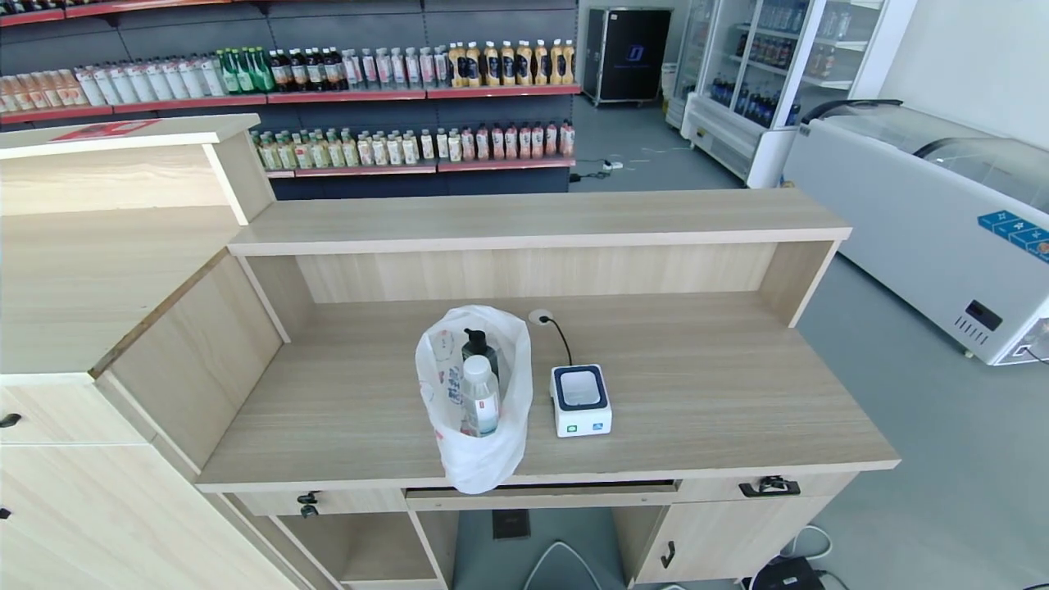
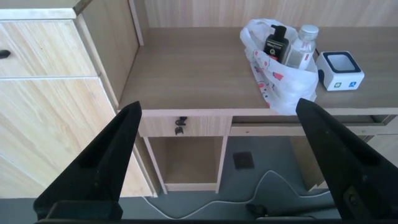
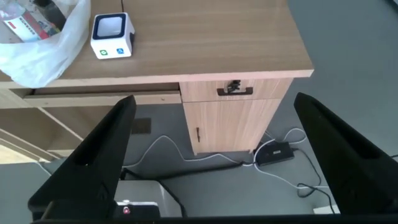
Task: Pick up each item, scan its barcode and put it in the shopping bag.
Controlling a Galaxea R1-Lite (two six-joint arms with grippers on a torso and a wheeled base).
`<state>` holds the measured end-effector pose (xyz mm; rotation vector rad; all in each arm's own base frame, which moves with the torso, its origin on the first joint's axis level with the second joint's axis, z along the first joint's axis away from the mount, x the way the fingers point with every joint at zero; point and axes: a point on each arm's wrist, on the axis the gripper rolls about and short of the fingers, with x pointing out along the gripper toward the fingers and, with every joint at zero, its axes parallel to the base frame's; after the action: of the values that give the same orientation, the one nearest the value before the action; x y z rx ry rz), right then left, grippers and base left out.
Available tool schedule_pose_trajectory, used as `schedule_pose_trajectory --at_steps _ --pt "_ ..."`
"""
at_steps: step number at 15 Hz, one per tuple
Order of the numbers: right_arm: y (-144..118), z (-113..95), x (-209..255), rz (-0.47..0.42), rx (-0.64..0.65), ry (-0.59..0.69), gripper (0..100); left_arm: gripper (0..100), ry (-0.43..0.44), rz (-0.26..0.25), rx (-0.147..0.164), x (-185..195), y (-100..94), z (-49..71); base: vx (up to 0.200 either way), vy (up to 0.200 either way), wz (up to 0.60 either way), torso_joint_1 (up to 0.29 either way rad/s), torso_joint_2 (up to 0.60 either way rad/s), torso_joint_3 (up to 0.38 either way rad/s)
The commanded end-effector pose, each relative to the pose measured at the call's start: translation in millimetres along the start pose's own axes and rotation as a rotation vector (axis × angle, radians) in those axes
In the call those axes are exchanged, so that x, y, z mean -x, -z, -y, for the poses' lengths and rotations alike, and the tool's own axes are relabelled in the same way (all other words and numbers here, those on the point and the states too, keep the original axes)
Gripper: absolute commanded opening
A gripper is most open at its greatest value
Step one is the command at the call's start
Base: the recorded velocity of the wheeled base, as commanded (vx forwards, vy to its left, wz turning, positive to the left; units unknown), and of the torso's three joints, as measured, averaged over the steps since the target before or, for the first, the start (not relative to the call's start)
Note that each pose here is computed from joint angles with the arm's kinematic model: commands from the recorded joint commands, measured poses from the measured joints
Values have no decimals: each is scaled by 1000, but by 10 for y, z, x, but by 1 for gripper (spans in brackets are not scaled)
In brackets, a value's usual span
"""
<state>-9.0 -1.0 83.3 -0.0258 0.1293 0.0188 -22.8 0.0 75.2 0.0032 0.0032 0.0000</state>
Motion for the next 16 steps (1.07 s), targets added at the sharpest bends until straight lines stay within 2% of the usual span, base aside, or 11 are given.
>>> schedule_pose_trajectory --at_steps 1,16 --pt "95 -15 126 129 1 5 100 100 0 0 0 0 0 0 0 0 0 0 0 0" --pt "95 -14 128 126 0 7 100 100 0 0 0 0 0 0 0 0 0 0 0 0"
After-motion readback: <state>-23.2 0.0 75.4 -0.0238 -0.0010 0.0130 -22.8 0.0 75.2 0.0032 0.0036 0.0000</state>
